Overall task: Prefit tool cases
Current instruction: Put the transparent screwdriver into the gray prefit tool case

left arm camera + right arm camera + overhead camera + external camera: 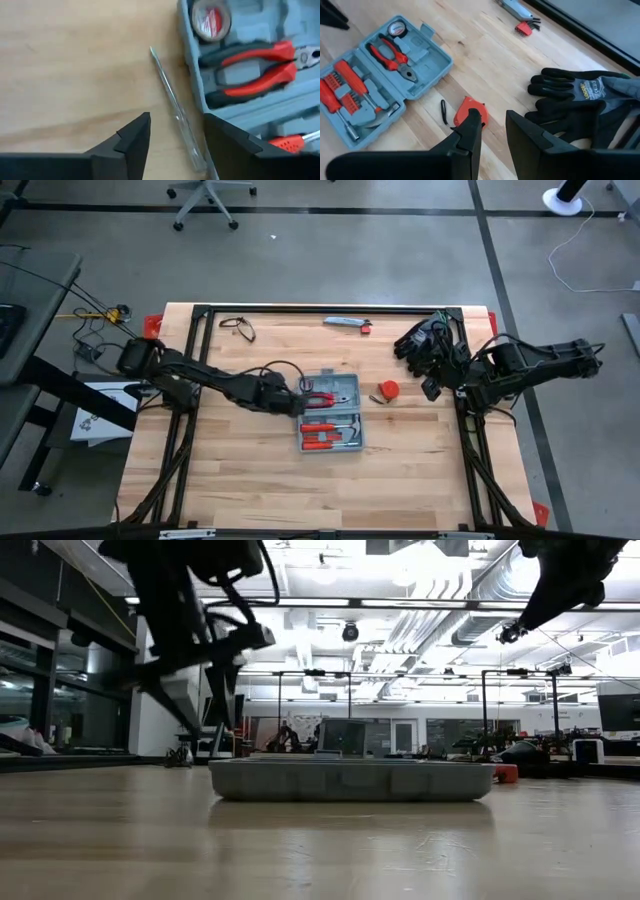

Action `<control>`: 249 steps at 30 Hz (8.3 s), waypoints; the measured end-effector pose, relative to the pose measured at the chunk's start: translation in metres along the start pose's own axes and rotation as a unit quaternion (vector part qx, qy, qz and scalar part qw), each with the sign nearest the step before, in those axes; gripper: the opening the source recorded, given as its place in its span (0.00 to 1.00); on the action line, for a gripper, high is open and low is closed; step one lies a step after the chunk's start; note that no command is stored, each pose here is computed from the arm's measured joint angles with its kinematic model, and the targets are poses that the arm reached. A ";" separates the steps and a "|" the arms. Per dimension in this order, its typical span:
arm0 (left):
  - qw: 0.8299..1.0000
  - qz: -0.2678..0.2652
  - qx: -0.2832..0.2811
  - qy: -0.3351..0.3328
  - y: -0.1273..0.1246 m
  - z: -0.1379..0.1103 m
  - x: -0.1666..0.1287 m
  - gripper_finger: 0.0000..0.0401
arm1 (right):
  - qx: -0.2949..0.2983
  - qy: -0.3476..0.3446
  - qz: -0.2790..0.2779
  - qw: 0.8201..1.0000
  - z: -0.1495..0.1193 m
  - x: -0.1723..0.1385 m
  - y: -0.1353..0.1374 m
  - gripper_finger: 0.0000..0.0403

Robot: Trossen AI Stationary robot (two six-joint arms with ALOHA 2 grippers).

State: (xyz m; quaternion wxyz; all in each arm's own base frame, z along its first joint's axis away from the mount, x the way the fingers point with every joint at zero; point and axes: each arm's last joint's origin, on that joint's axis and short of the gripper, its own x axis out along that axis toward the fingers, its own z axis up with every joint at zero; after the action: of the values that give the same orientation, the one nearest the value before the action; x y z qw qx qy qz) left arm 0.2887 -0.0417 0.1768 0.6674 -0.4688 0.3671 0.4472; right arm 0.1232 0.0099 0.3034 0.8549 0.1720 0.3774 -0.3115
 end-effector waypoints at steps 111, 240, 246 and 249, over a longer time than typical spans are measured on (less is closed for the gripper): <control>0.817 -0.093 0.552 0.137 -0.114 0.016 0.051 0.18 | -0.008 -0.006 -0.015 1.000 0.000 0.000 -0.002 0.20; 0.904 -0.230 0.351 0.082 -0.080 -0.033 0.082 0.18 | -0.089 0.236 0.230 0.940 -0.028 0.230 0.148 0.00; 0.897 -0.258 0.355 0.061 -0.084 -0.027 0.061 0.18 | -0.082 0.213 0.235 0.945 -0.018 0.214 0.146 0.00; 0.891 -0.280 0.354 0.037 -0.088 -0.018 0.036 0.18 | -0.074 0.183 0.234 0.952 -0.006 0.195 0.141 0.00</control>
State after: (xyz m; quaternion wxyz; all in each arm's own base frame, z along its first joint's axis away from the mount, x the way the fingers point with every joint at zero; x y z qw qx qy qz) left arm 0.3820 -0.0641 0.1649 0.8728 -0.3005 0.3790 0.0645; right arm 0.3151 0.0395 0.1612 0.8303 0.2457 0.4989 -0.0365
